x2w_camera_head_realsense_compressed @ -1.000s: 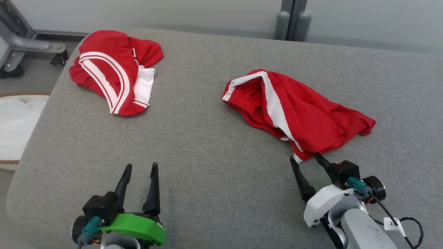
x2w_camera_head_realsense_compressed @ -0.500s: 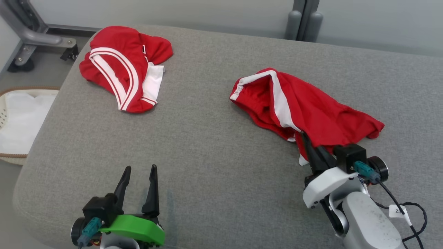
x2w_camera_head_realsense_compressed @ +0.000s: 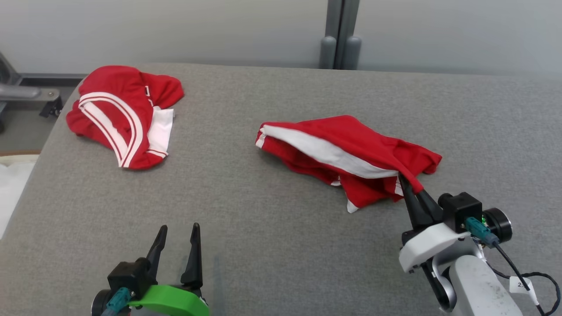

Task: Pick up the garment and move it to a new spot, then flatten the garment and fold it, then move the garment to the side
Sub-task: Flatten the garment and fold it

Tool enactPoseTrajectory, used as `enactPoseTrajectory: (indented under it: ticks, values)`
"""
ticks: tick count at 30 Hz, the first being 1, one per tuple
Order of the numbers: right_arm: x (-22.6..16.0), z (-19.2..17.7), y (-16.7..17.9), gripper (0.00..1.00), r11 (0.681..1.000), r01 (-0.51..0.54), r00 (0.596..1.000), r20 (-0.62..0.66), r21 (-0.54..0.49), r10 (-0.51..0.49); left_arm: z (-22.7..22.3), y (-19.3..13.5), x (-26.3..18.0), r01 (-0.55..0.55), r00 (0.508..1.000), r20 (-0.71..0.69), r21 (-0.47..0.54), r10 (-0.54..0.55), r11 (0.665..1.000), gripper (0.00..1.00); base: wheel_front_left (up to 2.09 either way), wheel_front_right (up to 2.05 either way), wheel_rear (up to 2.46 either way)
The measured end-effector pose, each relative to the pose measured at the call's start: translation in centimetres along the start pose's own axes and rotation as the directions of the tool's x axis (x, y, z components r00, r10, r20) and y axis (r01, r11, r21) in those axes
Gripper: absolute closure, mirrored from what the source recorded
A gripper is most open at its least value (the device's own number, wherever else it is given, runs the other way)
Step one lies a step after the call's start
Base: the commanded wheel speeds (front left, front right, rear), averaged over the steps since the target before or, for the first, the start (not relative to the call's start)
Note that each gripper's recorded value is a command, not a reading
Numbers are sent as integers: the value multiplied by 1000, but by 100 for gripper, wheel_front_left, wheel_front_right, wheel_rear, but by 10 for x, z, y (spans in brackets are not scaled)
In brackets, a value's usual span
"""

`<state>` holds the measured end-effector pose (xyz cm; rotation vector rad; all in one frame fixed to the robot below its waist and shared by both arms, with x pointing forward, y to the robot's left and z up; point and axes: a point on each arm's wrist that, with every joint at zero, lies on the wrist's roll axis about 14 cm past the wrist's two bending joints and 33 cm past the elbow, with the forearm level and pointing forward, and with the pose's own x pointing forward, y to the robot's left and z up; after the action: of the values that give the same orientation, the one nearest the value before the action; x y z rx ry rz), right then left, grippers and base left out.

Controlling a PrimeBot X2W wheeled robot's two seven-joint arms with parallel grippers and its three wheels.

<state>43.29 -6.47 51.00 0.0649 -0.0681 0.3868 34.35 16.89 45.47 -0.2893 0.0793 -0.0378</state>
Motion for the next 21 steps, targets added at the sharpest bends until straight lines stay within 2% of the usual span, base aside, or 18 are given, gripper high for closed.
enactPoseTrajectory:
  ticks: [7,11,18,19,21]
  values:
    - [-23,-20,-50,100,988,124,988,-77,-96,-131,-4,-20,11,66,998,-15,-3,-66,998,0,0,0,0]
    - [-31,-46,-70,100,981,148,972,-163,-126,-168,-11,-22,16,72,997,-36,-5,-72,997,0,0,0,0]
    - [-29,-69,-94,100,974,174,950,-235,-147,-205,-17,-23,27,79,995,-54,-7,-79,997,0,0,0,0]
    - [-27,-71,-96,95,973,174,948,-242,-148,-207,-17,-24,29,82,995,-56,-7,-83,997,0,0,0,0]
    - [-26,-76,-99,64,973,176,944,-256,-149,-210,-19,-26,32,90,994,-61,-8,-90,996,0,0,0,0]
